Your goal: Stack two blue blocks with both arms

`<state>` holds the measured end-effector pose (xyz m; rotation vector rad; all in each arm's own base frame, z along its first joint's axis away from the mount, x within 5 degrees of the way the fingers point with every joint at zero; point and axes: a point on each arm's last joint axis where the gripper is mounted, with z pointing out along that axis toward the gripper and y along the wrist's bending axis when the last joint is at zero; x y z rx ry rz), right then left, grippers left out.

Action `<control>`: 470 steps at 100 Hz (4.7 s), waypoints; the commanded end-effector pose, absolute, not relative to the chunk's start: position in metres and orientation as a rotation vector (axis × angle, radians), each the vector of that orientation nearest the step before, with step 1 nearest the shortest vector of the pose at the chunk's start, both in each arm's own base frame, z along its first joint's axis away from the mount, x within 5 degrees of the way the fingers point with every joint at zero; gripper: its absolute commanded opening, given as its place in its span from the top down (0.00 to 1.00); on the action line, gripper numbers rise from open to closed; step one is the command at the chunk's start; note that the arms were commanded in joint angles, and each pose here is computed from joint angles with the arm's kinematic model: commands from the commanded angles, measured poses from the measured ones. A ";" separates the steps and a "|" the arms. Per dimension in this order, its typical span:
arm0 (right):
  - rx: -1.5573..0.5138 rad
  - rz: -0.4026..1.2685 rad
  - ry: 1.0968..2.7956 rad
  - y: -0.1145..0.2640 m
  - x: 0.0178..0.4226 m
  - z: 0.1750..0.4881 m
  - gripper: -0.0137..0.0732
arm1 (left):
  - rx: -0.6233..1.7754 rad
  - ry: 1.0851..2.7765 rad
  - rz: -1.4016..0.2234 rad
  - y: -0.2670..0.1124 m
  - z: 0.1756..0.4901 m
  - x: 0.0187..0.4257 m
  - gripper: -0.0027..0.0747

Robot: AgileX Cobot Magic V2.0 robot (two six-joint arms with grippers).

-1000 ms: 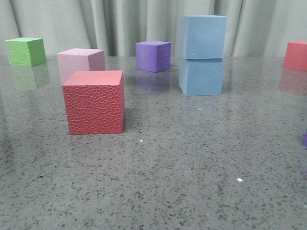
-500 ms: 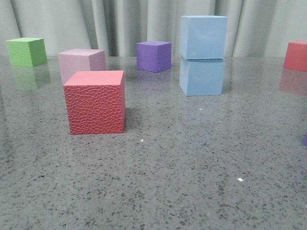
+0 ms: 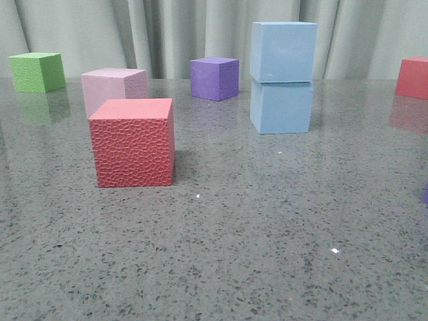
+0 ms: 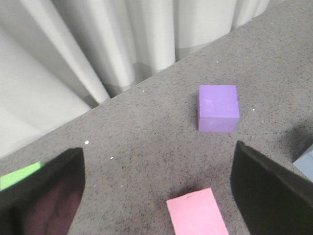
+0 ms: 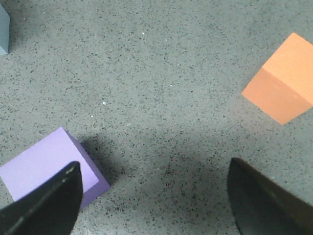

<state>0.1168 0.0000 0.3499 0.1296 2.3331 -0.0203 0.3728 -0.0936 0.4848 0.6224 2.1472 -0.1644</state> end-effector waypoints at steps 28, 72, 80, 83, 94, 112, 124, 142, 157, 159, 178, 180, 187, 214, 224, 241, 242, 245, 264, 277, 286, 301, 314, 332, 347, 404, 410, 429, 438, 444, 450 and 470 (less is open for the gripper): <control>0.115 -0.027 2.238 -0.001 0.119 0.363 0.15 | 0.531 2.108 -0.093 -0.062 0.505 0.304 0.22; 0.114 -0.025 2.232 -0.001 0.120 0.363 0.15 | 0.402 2.025 -0.080 -0.042 0.464 0.209 0.23; 0.114 -0.024 2.231 -0.001 0.120 0.363 0.15 | 0.386 2.028 -0.081 -0.039 0.450 0.192 0.23; 0.114 -0.024 2.230 -0.001 0.120 0.363 0.15 | 0.381 2.031 -0.078 -0.038 0.443 0.187 0.23; 0.113 -0.024 2.230 -0.001 0.120 0.363 0.15 | 0.334 2.014 -0.070 -0.032 0.429 0.167 0.23; 0.114 -0.024 2.229 -0.001 0.119 0.364 0.15 | 0.260 2.031 -0.053 -0.024 0.402 0.141 0.23; 0.113 -0.023 2.222 -0.001 0.119 0.364 0.15 | 0.229 2.054 -0.063 -0.021 0.382 0.129 0.23; 0.113 -0.022 2.220 -0.001 0.119 0.364 0.15 | 0.166 2.041 -0.101 -0.019 0.358 0.118 0.23; 0.113 -0.022 2.221 -0.001 0.119 0.364 0.15 | 0.144 2.038 -0.115 -0.019 0.349 0.116 0.23; 0.113 -0.022 2.220 -0.001 0.119 0.364 0.15 | 0.144 2.040 -0.115 -0.019 0.348 0.116 0.23; 0.113 -0.021 2.222 -0.001 0.119 0.364 0.15 | 0.143 2.030 -0.115 -0.019 0.349 0.117 0.23; 0.113 -0.022 2.224 -0.001 0.119 0.364 0.15 | 0.143 2.030 -0.115 -0.019 0.349 0.117 0.23; 0.113 -0.022 2.224 -0.001 0.119 0.364 0.15 | 0.143 2.023 -0.116 -0.019 0.349 0.117 0.23; 0.113 -0.022 2.224 -0.001 0.119 0.364 0.24 | 0.141 1.997 -0.118 -0.019 0.352 0.118 0.31; 0.113 -0.022 2.224 -0.001 0.119 0.364 0.40 | 0.141 1.995 -0.118 -0.019 0.352 0.118 0.46; 0.113 -0.022 2.224 -0.001 0.119 0.364 0.73 | 0.141 1.995 -0.118 -0.019 0.352 0.118 0.78; 0.113 -0.022 2.223 -0.001 0.119 0.364 0.75 | 0.141 1.995 -0.118 -0.019 0.352 0.118 0.79; 0.113 -0.022 2.223 -0.001 0.119 0.364 0.80 | 0.141 1.995 -0.118 -0.019 0.352 0.118 0.84; 0.113 -0.021 2.223 -0.001 0.119 0.364 0.98 | 0.141 1.995 -0.118 -0.019 0.352 0.118 0.99; 0.113 -0.021 2.221 -0.001 0.119 0.364 0.98 | 0.141 1.995 -0.118 -0.019 0.352 0.118 0.99; 0.113 -0.021 2.221 -0.001 0.119 0.364 0.98 | 0.141 1.995 -0.118 -0.019 0.352 0.118 0.99; 0.113 -0.021 2.221 -0.001 0.119 0.364 0.98 | 0.141 1.995 -0.118 -0.019 0.352 0.118 0.99; 0.113 -0.021 2.221 -0.001 0.119 0.364 0.98 | 0.141 1.995 -0.118 -0.019 0.352 0.118 0.99; 0.113 -0.021 2.221 -0.001 0.119 0.364 0.98 | 0.141 1.995 -0.118 -0.019 0.352 0.118 0.99; 0.113 -0.021 2.221 -0.001 0.119 0.364 0.98 | 0.141 1.995 -0.118 -0.019 0.352 0.118 0.99; 0.113 -0.021 2.222 -0.001 0.119 0.364 0.98 | 0.148 1.876 -0.093 -0.017 0.352 0.113 0.99; 0.113 -0.021 2.222 -0.001 0.119 0.364 0.98 | 0.146 1.822 -0.094 -0.017 0.349 0.109 0.99; 0.113 -0.021 2.222 -0.001 0.119 0.364 0.98 | 0.157 1.691 -0.079 -0.014 0.322 0.093 0.99; 0.113 -0.021 2.222 -0.001 0.119 0.364 0.98 | 0.159 1.649 -0.079 -0.012 0.304 0.084 0.99; 0.113 -0.021 2.222 -0.001 0.119 0.364 0.98 | 0.159 1.631 -0.081 -0.012 0.290 0.080 0.99; 0.113 -0.021 2.222 -0.001 0.119 0.364 0.98 | 0.158 1.593 -0.084 -0.011 0.280 0.075 0.99; 0.113 -0.021 2.222 -0.001 0.119 0.364 0.98 | 0.127 1.537 -0.072 -0.008 0.248 0.062 0.99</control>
